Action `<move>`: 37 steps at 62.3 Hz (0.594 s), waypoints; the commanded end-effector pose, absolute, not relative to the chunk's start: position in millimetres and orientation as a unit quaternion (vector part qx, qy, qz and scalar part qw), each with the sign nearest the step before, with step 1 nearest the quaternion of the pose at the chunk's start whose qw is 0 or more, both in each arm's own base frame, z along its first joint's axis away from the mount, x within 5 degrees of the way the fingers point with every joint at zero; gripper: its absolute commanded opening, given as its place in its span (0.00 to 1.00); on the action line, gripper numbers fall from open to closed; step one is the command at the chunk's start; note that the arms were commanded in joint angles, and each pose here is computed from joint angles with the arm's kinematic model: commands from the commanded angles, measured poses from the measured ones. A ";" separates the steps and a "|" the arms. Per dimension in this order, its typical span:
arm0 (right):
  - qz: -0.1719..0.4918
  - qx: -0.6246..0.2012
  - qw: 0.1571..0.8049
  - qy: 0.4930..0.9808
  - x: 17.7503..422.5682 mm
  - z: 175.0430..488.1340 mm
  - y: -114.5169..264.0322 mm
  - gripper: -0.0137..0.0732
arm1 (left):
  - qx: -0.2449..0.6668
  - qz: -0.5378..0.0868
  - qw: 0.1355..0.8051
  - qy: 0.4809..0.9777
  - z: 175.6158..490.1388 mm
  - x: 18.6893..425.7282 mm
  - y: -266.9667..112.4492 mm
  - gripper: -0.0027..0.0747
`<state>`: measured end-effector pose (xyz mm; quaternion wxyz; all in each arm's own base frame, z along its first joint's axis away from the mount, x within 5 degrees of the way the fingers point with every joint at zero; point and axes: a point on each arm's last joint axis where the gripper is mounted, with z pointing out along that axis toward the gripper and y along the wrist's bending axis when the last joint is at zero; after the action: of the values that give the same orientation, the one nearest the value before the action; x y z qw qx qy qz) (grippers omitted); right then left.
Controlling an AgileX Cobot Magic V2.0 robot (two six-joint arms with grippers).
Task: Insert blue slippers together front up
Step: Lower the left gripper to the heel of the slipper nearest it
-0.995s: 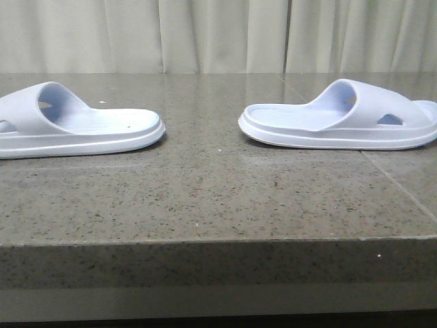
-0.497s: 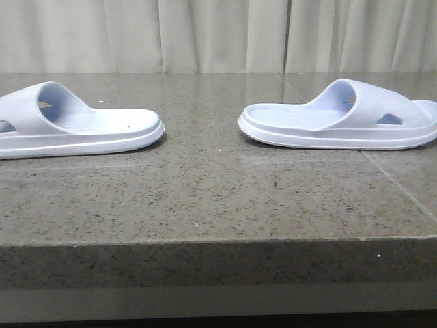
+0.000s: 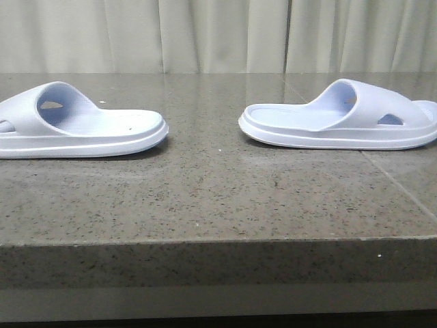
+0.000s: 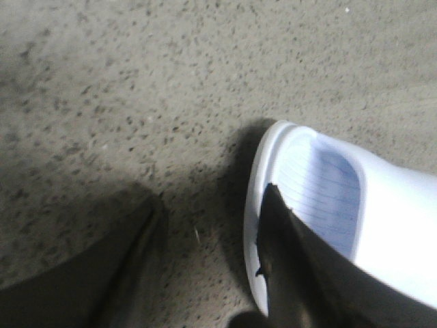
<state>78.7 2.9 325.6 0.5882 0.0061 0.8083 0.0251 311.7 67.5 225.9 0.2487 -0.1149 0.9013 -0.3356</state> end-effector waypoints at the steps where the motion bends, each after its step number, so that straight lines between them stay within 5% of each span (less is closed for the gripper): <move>1: 0.014 0.002 0.621 0.784 81.9 339.0 1.8 0.76 | -0.099 -0.355 0.264 0.891 238.6 316.3 59.6 0.45; 37: 0.014 0.002 0.621 0.784 81.9 339.0 1.8 0.76 | -0.078 -0.374 0.295 0.876 260.6 328.1 58.1 0.45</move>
<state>78.7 2.9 325.6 0.5882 0.0061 0.8083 0.0251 325.9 63.5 237.0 0.2633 -0.0891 0.8937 -0.3522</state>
